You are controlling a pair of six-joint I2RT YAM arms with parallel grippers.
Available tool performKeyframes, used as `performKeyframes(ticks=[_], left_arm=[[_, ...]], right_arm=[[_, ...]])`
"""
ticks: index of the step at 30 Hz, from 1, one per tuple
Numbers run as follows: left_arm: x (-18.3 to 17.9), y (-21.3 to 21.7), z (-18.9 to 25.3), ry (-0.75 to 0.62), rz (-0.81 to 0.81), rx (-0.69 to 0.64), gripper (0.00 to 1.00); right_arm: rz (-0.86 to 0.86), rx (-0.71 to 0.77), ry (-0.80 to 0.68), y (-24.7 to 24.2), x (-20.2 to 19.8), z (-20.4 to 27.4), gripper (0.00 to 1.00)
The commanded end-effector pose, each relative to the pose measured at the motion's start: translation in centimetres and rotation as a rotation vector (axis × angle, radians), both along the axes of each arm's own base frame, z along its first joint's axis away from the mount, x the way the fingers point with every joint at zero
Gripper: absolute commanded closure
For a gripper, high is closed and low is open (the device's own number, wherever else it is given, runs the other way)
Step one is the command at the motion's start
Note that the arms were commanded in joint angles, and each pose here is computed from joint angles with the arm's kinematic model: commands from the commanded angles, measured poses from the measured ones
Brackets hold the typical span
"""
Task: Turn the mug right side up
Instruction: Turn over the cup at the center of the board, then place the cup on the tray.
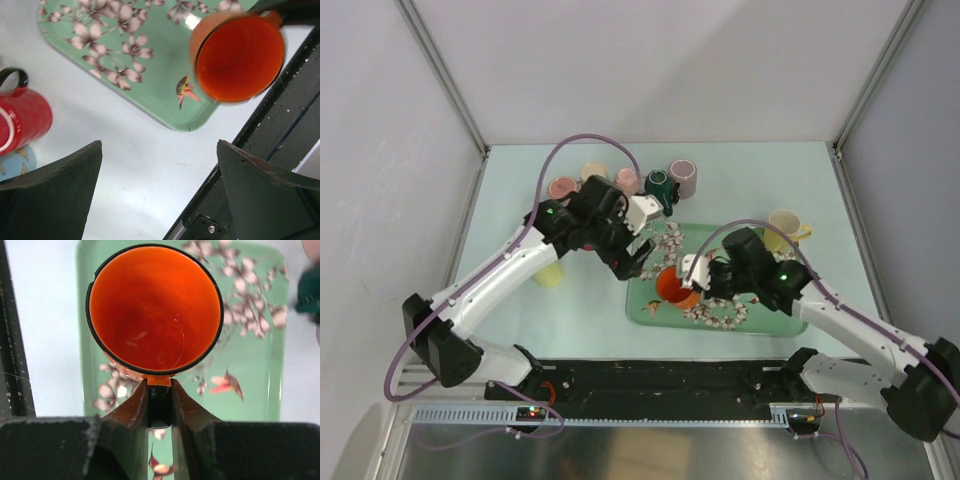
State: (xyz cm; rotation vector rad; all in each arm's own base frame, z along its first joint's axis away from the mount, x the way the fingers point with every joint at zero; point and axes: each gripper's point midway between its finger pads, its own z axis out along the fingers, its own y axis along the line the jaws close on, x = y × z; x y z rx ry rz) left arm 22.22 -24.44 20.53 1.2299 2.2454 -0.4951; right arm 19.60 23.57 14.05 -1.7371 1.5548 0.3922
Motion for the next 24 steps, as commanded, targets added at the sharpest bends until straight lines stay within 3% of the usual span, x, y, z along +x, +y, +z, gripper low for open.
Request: performKeyframes(ticks=[1, 8, 14, 24], left_arm=[[1.3, 1.4, 2.7, -0.039, 0.067, -0.091, 0.0], [3.3, 3.8, 3.3, -0.138, 0.092, -0.032, 0.0], [3.3, 3.9, 3.0, -0.137, 0.074, -0.014, 0.0], [2.3, 3.6, 2.6, -0.105, 0.038, -0.031, 0.01]], right_arm=[[-0.096, 0.097, -0.003, -3.4, 0.9, 2.7, 1.0], [-0.239, 0.081, -0.026, -12.1, 0.8, 0.9, 1.0], [-0.378, 0.059, 0.006, -18.0, 1.5, -1.2, 1.0], [-0.46, 0.008, 0.03, -22.7, 4.0, -3.9, 1.0]])
